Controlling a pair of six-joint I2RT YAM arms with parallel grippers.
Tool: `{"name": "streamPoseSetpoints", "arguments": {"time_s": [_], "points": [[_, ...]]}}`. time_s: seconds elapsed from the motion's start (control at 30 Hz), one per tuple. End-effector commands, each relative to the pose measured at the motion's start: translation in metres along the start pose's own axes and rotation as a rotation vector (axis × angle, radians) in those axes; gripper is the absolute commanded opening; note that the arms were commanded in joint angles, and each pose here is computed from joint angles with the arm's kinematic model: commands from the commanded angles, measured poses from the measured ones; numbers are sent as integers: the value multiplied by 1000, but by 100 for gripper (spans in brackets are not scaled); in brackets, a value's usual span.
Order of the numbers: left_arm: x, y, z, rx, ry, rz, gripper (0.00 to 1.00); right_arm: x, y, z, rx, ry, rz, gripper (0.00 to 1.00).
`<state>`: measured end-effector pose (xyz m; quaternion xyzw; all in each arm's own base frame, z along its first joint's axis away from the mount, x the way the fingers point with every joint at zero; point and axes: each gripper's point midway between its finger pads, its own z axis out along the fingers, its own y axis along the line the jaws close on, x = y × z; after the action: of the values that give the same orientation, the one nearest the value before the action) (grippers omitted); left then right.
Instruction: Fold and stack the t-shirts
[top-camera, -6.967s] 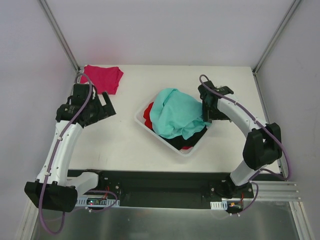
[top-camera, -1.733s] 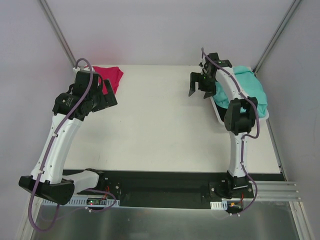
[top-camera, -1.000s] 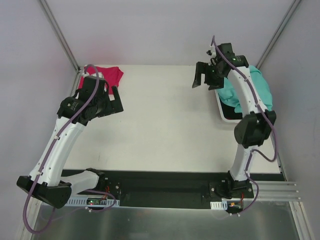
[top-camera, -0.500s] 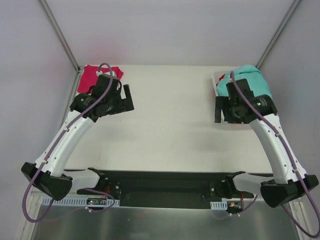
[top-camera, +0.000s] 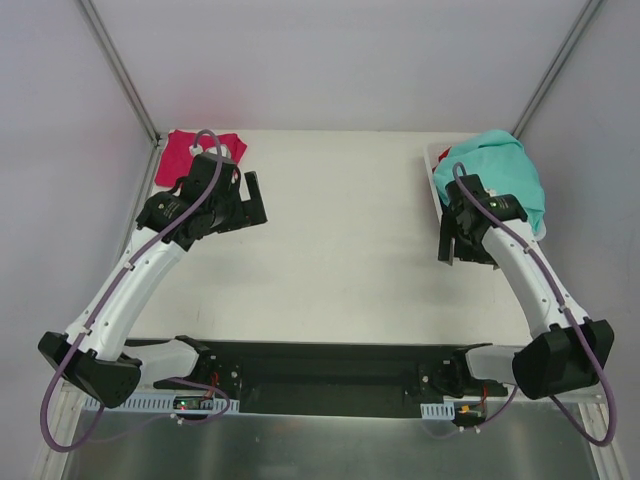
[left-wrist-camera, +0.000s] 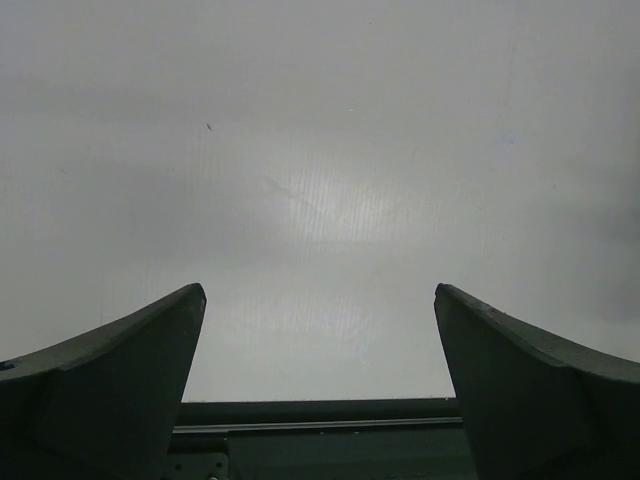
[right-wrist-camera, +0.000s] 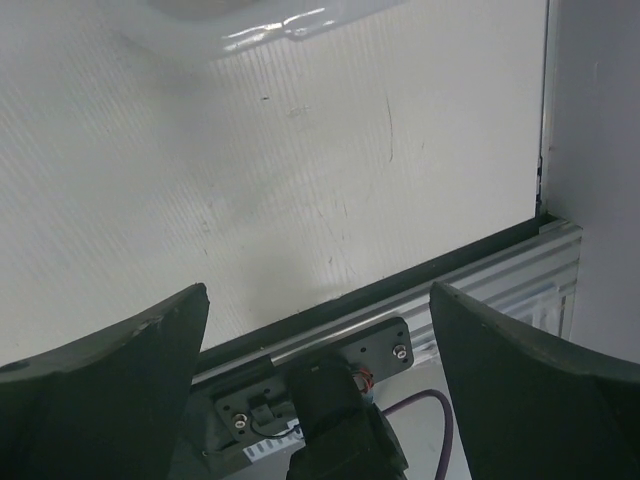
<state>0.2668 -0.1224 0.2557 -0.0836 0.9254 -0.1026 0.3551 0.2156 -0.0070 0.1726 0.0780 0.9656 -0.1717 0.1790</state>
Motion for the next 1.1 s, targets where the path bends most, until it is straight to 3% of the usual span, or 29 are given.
{"name": "streamPoseSetpoints", "arguments": {"time_s": [0.0,1.07], "points": [[-4,-1,-7,10,-38,-21,99,-20,10,12,-32,-23,23,96],[-4,15,-11,-54,-55,16,99,-130,57,85,-76,65,50,96]]}}
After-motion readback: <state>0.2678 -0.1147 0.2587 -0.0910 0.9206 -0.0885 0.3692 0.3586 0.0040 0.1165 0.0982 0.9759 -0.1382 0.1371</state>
